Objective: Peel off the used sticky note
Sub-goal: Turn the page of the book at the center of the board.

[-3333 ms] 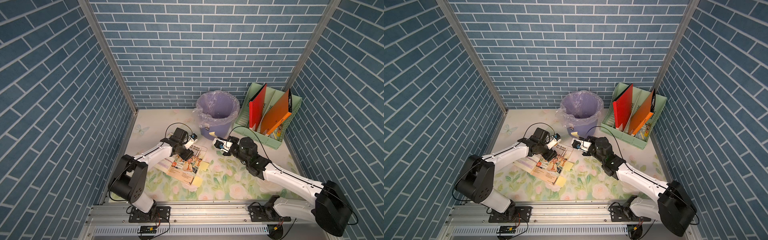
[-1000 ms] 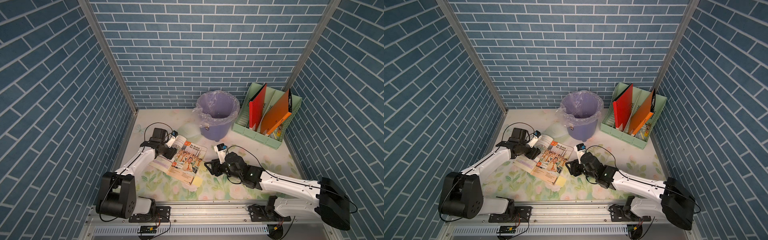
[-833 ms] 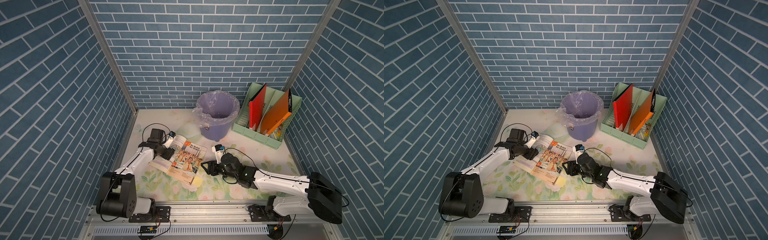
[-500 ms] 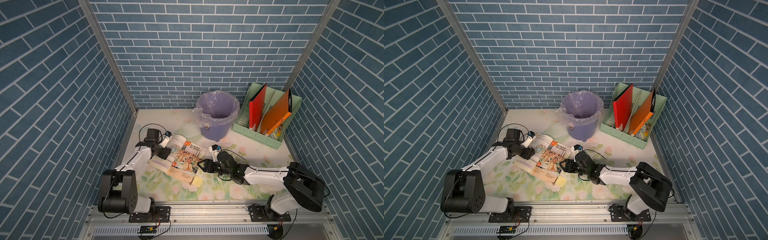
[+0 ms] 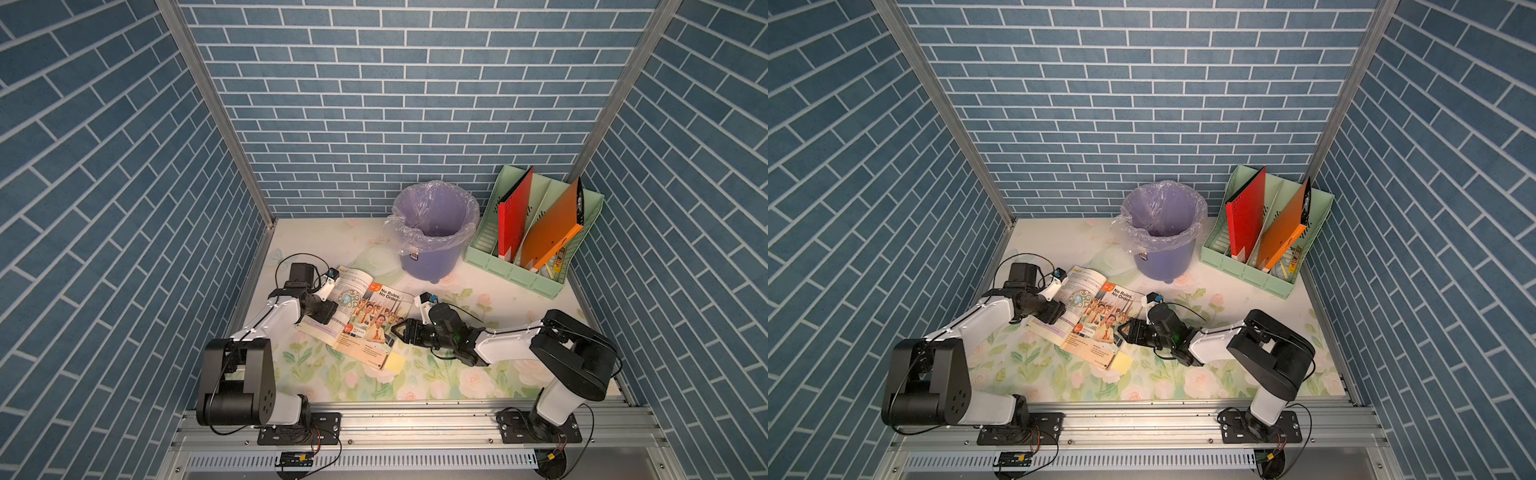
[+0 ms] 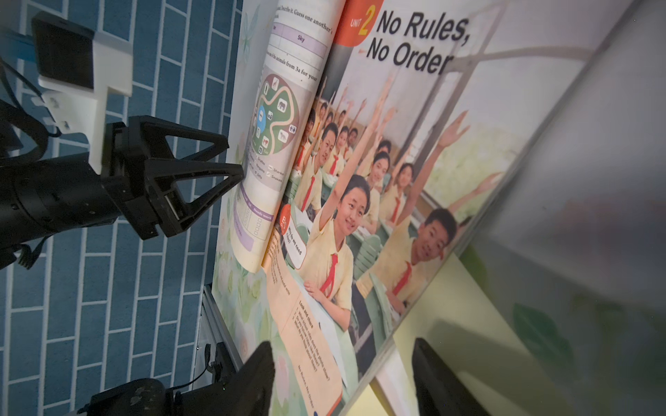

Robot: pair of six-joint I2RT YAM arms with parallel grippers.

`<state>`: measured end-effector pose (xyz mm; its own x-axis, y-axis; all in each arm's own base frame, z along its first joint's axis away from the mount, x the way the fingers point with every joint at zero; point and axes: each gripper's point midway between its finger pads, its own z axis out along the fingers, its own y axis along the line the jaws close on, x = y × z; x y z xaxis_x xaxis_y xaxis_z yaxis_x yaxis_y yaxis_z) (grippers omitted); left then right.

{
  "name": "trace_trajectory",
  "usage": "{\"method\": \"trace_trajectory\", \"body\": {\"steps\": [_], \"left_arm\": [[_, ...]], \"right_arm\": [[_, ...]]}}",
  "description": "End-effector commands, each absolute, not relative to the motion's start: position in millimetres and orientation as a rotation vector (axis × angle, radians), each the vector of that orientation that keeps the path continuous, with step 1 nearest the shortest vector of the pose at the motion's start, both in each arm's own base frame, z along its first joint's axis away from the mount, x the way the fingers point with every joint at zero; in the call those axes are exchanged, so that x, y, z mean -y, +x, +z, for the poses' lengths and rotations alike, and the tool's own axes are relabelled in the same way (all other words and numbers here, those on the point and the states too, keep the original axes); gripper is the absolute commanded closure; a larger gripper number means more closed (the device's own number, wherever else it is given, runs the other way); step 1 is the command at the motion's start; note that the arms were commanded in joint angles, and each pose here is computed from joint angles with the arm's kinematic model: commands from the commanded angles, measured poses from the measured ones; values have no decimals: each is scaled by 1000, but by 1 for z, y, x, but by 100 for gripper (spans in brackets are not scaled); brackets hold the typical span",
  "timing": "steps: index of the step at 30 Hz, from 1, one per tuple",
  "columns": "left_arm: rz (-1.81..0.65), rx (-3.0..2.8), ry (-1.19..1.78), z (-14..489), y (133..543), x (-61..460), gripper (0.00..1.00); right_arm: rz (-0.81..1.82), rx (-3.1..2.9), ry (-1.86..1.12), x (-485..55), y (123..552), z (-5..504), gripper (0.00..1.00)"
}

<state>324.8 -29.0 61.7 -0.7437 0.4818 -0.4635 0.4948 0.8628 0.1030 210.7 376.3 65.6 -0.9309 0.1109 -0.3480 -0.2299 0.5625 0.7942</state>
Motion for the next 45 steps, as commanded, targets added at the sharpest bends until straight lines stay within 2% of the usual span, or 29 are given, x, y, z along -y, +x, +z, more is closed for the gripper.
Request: {"method": "trace_trajectory", "body": {"steps": [1, 13, 45], "left_arm": [[-55, -2558, 729, 56, 321, 29, 31], [-56, -2556, 727, 56, 321, 30, 31], [-74, -2562, 725, 53, 320, 31, 31]], "right_arm": [[1335, -2428, -50, -375, 217, 63, 38], [1359, -2442, -22, -378, 223, 49, 39], [1472, -2377, -45, -394, 229, 61, 43]]}}
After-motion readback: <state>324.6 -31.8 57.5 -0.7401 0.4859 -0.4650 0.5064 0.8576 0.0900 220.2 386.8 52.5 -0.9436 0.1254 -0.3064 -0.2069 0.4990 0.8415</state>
